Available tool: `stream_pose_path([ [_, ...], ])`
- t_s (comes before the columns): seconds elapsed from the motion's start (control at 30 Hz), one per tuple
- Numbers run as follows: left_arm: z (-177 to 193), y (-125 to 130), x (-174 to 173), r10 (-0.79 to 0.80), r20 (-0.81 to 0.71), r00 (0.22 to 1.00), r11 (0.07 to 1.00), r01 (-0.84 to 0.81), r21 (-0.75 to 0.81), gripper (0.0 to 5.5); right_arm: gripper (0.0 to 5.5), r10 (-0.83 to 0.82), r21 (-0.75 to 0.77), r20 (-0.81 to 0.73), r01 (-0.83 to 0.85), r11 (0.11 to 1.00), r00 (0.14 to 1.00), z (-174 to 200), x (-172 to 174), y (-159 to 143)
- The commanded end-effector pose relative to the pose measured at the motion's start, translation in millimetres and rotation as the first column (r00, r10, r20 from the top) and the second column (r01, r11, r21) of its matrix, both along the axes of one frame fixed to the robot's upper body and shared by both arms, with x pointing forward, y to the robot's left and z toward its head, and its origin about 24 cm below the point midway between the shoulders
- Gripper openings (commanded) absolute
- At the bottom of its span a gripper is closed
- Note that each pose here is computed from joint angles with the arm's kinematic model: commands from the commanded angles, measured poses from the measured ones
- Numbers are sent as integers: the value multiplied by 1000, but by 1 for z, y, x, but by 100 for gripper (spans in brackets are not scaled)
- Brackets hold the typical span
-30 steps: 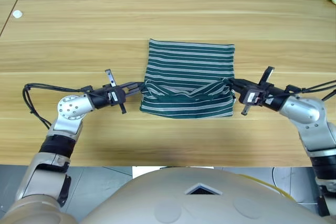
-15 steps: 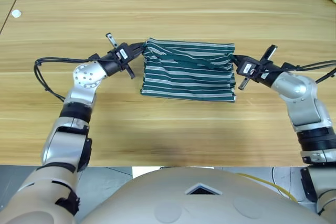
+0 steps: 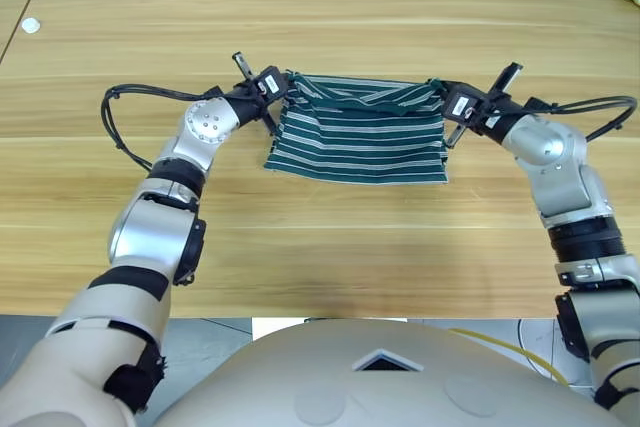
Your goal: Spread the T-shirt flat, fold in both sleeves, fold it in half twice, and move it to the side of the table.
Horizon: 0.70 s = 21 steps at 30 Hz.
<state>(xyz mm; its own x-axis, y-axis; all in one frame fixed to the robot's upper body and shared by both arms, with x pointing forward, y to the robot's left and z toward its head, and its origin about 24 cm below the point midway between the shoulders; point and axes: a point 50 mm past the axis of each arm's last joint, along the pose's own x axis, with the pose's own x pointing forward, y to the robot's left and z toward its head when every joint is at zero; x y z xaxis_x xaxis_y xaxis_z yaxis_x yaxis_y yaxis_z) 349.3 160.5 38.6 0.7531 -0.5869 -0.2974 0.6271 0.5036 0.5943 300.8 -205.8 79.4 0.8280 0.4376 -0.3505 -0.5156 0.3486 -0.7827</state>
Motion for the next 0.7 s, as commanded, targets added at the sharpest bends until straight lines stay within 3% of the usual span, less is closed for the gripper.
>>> stream_pose_path([
  [0.03, 8, -4, 7, 9, 29, 1000, 1000, -9, 0, 0, 0, -31, -19, 21, 31, 999, 999, 2, 10, 2],
  [0.37, 0, -5, 5, 17, -4, 1000, 999, -16, 32, 0, 0, -45, -74, 15, 46, 996, 999, -10, 14, 7],
  [0.4, -1, -5, 5, 25, -10, 1000, 999, -24, 36, 0, 36, -41, -76, 16, 42, 996, 999, -11, 13, 8],
  [0.7, -5, -10, 8, 52, -83, 995, 998, -48, 42, 0, 176, -59, -84, 39, 62, 995, 998, -12, 12, 12],
])
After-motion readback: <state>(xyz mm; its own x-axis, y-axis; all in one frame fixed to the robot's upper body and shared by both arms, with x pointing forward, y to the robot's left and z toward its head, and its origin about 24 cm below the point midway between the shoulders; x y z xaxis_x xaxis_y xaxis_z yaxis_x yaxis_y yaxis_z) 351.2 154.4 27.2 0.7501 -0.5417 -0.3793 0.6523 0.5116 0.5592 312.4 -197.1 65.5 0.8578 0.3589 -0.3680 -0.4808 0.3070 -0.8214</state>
